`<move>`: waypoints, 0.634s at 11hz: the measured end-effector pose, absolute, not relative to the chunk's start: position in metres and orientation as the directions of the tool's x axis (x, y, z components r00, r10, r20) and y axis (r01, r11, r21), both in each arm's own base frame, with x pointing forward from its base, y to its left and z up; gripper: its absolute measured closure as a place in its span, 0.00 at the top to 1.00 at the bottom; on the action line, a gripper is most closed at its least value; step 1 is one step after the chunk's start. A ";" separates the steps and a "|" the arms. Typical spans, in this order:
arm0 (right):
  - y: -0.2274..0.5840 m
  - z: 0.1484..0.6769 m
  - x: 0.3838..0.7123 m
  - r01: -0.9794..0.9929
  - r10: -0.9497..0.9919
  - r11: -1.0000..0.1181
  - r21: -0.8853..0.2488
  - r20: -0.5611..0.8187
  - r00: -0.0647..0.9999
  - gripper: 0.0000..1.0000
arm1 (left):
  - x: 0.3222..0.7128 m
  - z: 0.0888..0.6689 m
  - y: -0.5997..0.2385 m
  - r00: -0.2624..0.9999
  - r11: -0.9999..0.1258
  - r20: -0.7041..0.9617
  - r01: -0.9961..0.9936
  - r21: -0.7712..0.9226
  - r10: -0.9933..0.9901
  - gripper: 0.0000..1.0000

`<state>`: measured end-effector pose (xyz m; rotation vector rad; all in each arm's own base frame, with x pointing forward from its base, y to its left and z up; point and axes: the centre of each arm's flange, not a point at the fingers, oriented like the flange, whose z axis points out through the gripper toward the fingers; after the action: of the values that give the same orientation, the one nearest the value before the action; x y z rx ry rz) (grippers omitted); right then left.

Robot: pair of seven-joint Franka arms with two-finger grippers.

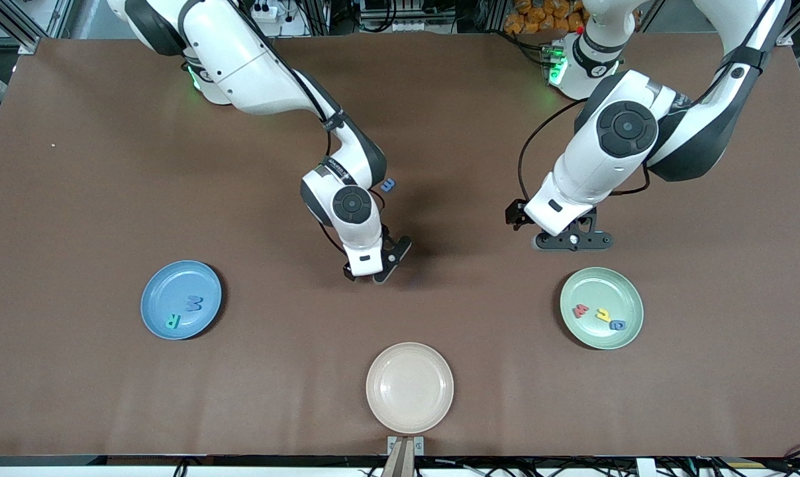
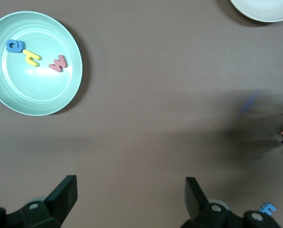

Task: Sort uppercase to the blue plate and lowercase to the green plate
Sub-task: 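Grasp the pink Q with the right gripper while the left gripper returns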

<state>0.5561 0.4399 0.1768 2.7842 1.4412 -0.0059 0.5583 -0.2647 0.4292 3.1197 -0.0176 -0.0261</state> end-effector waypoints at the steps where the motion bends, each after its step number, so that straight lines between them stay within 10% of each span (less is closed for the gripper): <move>1: 0.440 0.177 0.556 0.816 0.816 -0.577 0.004 -0.006 0.577 1.00 | 0.558 0.429 -0.265 1.000 -1.000 -0.017 -0.011 0.022 -0.011 1.00; 3: 0.440 0.176 0.556 0.817 0.817 -0.576 0.005 -0.007 0.576 0.93 | 0.558 0.429 -0.264 1.000 -1.000 -0.017 -0.010 0.022 -0.011 1.00; 7: 0.441 0.180 0.556 0.820 0.820 -0.572 0.011 0.001 0.572 0.36 | 0.558 0.429 -0.264 1.000 -1.000 -0.017 -0.010 0.022 -0.011 1.00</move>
<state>0.5563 0.4413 0.1804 2.7774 1.4489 0.0095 0.5585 -0.2643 0.4291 3.1198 -0.0164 -0.0264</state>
